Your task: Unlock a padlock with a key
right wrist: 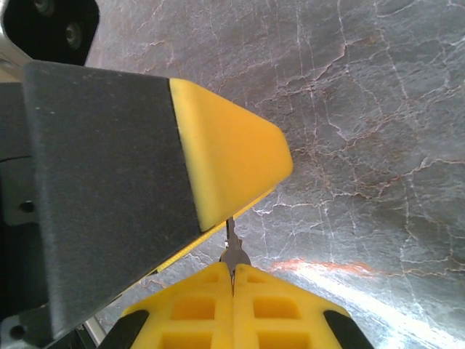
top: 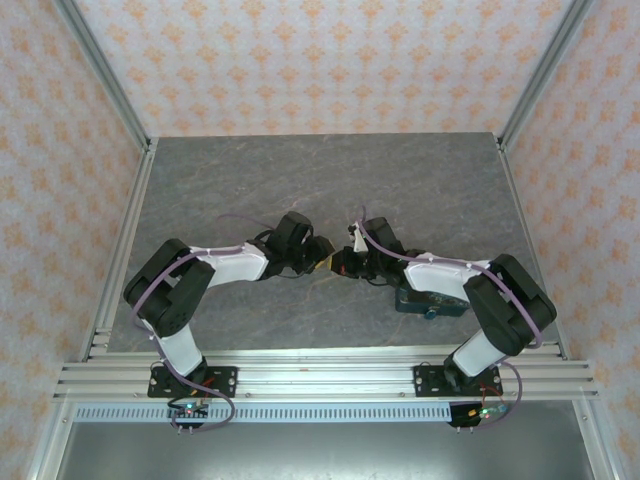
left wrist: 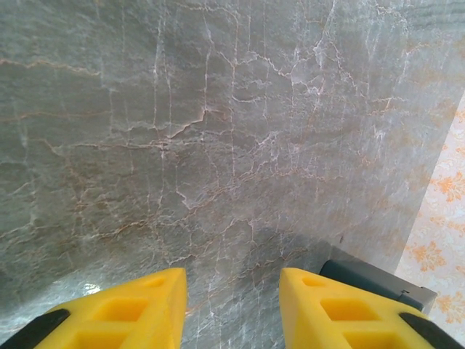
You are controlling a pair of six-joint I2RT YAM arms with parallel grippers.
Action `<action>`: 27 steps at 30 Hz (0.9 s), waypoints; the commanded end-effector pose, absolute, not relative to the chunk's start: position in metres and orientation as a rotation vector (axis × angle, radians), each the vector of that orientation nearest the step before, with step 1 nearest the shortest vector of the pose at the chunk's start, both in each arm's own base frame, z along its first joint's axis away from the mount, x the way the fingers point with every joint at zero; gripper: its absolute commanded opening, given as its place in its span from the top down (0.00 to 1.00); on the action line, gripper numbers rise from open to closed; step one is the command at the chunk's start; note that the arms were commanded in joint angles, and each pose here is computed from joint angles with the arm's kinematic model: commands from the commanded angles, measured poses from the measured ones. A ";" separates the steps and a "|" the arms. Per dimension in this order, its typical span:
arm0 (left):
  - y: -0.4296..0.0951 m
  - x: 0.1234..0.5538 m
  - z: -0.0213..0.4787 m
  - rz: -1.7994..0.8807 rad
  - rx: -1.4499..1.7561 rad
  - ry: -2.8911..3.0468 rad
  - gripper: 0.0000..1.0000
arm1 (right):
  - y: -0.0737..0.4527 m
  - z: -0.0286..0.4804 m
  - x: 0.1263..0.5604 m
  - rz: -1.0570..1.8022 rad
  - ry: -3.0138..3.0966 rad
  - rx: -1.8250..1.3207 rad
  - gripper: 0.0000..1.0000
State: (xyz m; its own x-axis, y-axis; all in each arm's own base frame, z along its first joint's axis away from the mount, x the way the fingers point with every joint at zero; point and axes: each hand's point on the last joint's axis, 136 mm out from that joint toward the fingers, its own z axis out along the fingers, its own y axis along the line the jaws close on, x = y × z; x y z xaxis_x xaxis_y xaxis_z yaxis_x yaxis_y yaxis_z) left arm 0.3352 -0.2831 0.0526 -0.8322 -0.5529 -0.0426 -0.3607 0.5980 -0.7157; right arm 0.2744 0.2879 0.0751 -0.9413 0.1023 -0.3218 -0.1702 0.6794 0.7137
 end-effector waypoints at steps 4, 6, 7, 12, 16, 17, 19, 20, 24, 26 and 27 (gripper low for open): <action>-0.291 0.340 0.057 -1.069 -0.721 2.552 0.63 | 0.292 0.095 0.284 1.192 2.478 -0.049 1.00; -0.289 0.341 0.057 -1.065 -0.729 2.540 0.62 | 0.291 0.096 0.285 1.213 2.468 -0.030 1.00; -0.289 0.342 0.059 -1.077 -0.732 2.524 0.62 | 0.291 0.095 0.285 1.226 2.467 -0.018 1.00; -0.291 0.350 0.077 -1.173 -0.761 2.410 0.60 | 0.295 0.100 0.284 1.318 2.435 0.037 1.00; -0.292 0.356 0.099 -1.225 -0.749 2.338 0.55 | 0.296 0.107 0.285 1.374 2.402 0.090 1.00; -0.292 0.358 0.103 -1.231 -0.744 2.327 0.54 | 0.296 0.109 0.285 1.390 2.393 0.104 1.00; -0.290 0.360 0.109 -1.239 -0.742 2.311 0.53 | 0.296 0.114 0.287 1.423 2.369 0.139 1.00; -0.288 0.361 0.113 -1.245 -0.741 2.296 0.52 | 0.297 0.116 0.288 1.442 2.357 0.156 1.00; -0.278 0.366 0.123 -1.268 -0.751 2.245 0.50 | 0.299 0.125 0.292 1.505 2.315 0.223 1.00; -0.272 0.368 0.127 -1.271 -0.755 2.229 0.48 | 0.299 0.130 0.294 1.536 2.288 0.257 1.00; -0.270 0.369 0.128 -1.268 -0.757 2.224 0.48 | 0.300 0.132 0.295 1.548 2.278 0.268 1.00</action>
